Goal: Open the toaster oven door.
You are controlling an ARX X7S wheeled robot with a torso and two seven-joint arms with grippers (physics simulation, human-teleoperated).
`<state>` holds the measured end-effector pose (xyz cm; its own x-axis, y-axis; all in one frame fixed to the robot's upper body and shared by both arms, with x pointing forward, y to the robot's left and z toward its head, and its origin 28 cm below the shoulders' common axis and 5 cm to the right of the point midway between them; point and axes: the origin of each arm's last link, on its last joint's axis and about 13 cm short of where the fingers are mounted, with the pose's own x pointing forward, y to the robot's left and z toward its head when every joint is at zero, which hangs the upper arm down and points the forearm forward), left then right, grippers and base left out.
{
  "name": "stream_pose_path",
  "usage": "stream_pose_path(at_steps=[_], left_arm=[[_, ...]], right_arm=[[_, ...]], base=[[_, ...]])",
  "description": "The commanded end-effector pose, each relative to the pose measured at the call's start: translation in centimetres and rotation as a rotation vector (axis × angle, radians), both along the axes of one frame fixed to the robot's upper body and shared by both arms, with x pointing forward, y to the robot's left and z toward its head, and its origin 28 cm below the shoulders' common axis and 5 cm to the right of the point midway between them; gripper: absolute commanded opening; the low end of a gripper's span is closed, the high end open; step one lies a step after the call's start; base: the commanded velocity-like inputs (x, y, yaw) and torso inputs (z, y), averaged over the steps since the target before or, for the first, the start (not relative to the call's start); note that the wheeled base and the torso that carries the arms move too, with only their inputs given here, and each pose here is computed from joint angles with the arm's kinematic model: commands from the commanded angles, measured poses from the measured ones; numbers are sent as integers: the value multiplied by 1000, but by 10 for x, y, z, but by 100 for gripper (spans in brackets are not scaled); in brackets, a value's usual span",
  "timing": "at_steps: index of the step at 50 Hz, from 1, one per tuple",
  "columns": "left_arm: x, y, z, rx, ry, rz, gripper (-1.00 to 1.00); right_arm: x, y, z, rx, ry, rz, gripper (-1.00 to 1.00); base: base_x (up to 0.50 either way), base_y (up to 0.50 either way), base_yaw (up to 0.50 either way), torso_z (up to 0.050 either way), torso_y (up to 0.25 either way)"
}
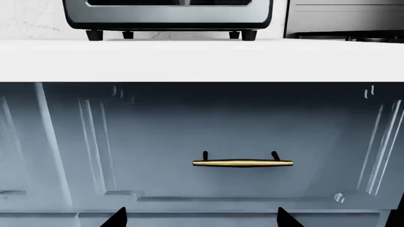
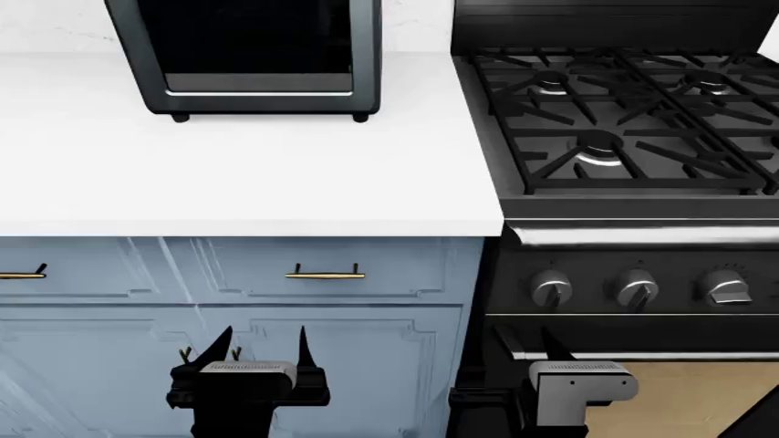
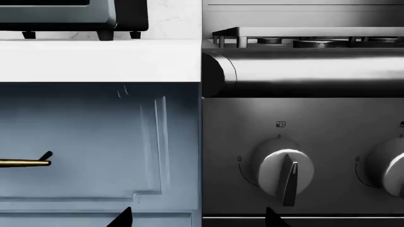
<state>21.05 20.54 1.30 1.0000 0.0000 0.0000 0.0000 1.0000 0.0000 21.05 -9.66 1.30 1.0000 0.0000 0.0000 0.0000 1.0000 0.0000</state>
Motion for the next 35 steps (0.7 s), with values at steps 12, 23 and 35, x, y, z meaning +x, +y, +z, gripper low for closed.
stream_pose_path(at_steps=[12,23,35], left_arm=[[-4,3,6,-44,20,-9,100],[-2,3,22,-26,4,-29,100],[16,16,68,27,-43,-49,100]], right_arm=[[-2,3,0,-8,12,13,100],[5,4,9,-13,3,33,100],[32,-4,45,-24,-31,43,100]], base=[[0,0,0,21,0],[0,0,0,50,0],[0,0,0,50,0]])
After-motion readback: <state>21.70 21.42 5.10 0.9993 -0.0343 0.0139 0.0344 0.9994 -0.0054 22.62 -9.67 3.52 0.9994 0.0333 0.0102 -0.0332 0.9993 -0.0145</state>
